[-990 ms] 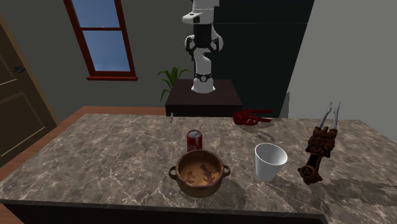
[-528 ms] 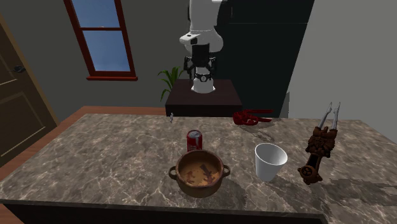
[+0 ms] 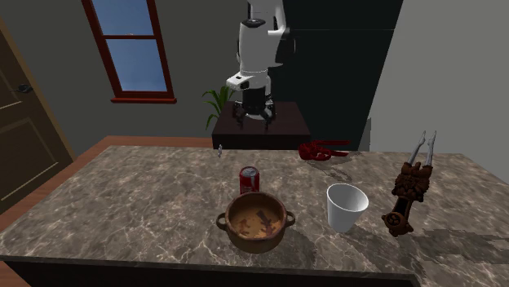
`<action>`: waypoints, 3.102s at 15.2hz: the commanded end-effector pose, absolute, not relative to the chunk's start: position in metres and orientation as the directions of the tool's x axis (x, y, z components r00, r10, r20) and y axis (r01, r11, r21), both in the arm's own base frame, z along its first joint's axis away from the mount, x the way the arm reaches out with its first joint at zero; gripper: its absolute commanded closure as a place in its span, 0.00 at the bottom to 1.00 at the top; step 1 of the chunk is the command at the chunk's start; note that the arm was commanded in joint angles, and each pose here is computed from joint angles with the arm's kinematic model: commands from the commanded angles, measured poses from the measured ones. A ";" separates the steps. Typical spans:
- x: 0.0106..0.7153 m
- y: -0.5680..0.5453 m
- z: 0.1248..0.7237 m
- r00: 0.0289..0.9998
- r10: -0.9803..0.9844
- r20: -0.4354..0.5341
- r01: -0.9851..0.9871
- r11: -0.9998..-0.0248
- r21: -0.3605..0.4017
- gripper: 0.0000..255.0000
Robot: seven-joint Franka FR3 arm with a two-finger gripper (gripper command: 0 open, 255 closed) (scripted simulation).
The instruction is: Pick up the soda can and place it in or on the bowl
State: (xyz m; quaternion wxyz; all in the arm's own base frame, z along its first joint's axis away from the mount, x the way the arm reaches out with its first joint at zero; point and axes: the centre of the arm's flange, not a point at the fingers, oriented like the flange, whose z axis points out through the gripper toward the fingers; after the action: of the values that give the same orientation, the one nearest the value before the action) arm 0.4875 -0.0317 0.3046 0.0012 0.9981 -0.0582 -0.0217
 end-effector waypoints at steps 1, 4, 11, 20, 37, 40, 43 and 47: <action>0.503 -0.034 0.285 0.992 -0.118 -0.033 -0.118 -0.993 0.004 0.00; 0.527 -0.038 0.254 0.993 -0.120 -0.022 -0.120 -0.993 0.002 0.00; 0.572 -0.046 0.192 0.992 -0.125 0.001 -0.125 -0.992 -0.002 0.00; 0.572 -0.046 0.157 0.992 -0.125 0.001 -0.125 -0.992 -0.002 0.00; 0.572 -0.046 0.168 0.992 -0.125 0.001 -0.125 -0.992 -0.002 1.00; 0.572 -0.046 0.184 0.992 -0.125 0.001 -0.125 -0.992 -0.002 1.00; 0.572 -0.046 0.200 0.992 -0.125 0.001 -0.125 -0.992 -0.002 1.00; 0.572 -0.046 0.221 0.992 -0.125 0.001 -0.125 -0.992 -0.002 1.00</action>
State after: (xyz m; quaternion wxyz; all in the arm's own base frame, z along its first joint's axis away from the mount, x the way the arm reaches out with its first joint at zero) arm 0.5716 -0.0468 0.2151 -0.0010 0.9980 -0.0624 0.0005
